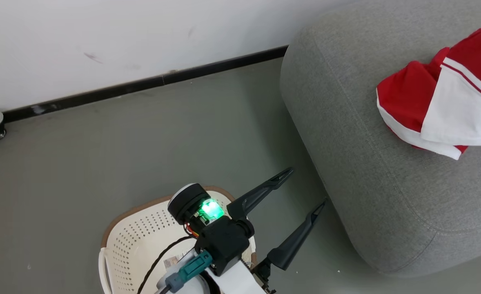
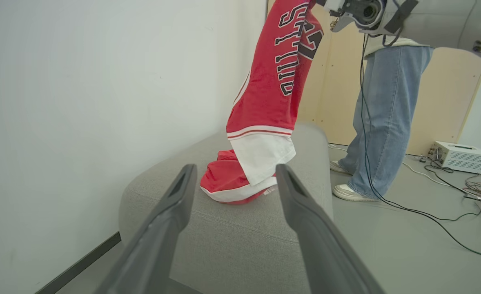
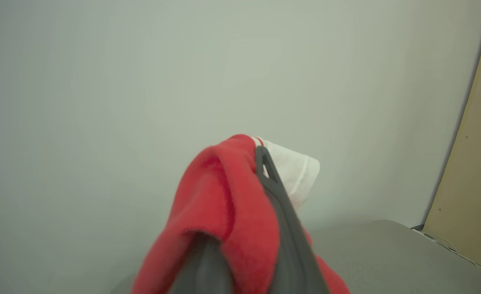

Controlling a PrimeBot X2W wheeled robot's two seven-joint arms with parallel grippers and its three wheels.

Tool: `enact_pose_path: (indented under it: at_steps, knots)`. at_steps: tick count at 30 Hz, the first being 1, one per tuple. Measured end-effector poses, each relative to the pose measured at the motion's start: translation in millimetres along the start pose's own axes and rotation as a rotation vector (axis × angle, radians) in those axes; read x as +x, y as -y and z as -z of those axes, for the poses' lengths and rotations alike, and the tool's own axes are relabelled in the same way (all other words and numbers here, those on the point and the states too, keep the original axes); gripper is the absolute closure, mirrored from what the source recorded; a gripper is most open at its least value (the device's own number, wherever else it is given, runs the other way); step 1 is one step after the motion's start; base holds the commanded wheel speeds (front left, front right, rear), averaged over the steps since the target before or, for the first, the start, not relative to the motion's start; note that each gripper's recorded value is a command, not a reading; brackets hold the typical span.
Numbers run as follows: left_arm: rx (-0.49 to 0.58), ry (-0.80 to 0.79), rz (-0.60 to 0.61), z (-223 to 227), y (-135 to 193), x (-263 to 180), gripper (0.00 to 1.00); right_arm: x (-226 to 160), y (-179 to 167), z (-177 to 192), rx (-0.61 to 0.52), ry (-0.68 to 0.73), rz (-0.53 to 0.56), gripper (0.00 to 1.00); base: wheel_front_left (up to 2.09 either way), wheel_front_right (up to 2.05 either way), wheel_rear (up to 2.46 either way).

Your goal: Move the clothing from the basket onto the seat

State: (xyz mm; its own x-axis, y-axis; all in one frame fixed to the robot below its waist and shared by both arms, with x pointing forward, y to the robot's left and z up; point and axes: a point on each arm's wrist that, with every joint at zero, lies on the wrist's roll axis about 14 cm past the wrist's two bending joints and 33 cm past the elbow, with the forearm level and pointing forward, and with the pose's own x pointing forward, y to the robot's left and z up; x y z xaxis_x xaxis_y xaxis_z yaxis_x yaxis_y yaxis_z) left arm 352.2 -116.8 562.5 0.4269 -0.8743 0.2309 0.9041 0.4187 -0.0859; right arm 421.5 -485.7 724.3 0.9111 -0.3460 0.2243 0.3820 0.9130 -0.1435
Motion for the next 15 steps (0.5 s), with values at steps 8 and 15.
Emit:
enact_pose_path:
  at_steps: [8, 15]
  knots:
    - [-0.025, -0.025, 0.016, 12.4, -6.0, 4.8, 0.00, -2.0, -33.7, 91.3, 0.022, -0.199, -0.032, 1.00, 0.00, 0.00, 0.00]
    - [-0.045, -0.066, 0.030, 28.8, -12.2, 6.7, 0.00, -14.8, -32.2, 146.9, -0.020, -0.329, -0.013, 1.00, 0.00, 0.00, 0.00]
